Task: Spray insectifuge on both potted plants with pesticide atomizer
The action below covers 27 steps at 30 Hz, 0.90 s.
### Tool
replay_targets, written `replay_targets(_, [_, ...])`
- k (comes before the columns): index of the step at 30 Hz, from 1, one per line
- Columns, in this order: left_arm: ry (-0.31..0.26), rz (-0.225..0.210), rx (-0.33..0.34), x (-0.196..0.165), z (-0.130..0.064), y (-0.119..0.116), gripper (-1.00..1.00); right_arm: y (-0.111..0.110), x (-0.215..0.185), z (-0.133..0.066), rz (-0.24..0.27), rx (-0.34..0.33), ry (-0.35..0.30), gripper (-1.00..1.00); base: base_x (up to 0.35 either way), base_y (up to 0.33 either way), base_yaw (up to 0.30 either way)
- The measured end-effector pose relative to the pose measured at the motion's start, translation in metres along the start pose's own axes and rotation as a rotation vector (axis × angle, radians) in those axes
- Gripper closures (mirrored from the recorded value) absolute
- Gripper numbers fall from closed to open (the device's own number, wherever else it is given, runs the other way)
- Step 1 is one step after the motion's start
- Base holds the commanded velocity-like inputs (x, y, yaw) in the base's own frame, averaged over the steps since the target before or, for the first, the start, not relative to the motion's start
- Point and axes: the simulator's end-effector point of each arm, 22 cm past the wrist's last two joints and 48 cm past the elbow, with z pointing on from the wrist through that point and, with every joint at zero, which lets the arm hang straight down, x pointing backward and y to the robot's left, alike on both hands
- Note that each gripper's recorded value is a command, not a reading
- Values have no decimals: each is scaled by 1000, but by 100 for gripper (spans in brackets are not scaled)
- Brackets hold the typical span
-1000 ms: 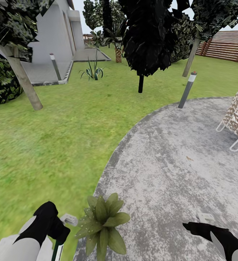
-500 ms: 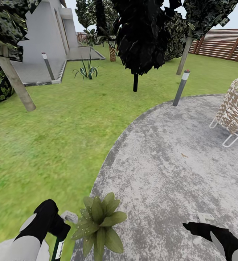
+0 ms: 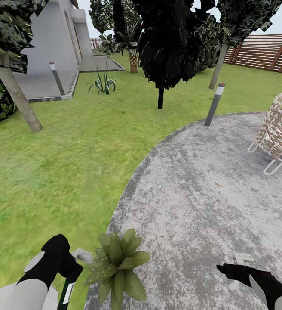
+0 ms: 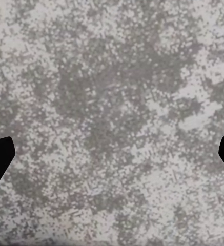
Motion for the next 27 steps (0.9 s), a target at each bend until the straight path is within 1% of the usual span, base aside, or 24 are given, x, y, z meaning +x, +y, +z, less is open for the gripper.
replay_targets(8, [13, -16, -32, 11, -4, 22, 100, 0, 0, 0, 0, 0, 0, -100, 0, 0, 0])
replay_targets(15, [13, -21, -41, 12, -5, 25, 100, 0, 0, 0, 0, 0, 0, -100, 0, 0, 0])
replay_targets(17, [13, -19, -64, 11, -6, 30, 100, 0, 0, 0, 0, 0, 0, -100, 0, 0, 0])
replay_targets(19, [13, -15, -118, 10, -6, 40, 100, 0, 0, 0, 0, 0, 0, -100, 0, 0, 0])
replay_targets(21, [12, -13, -158, 9, -6, 46, 100, 0, 0, 0, 0, 0, 0, -100, 0, 0, 0])
replay_targets(24, [11, -12, -176, 7, -6, 47, 100, 0, 0, 0, 0, 0, 0, -100, 0, 0, 0])
replay_targets(26, [12, -11, -172, 7, -4, 45, 100, 0, 0, 0, 0, 0, 0, -100, 0, 0, 0])
replay_targets(27, [18, -10, -161, 8, -1, 40, 100, 0, 0, 0, 0, 0, 0, -100, 0, 0, 0])
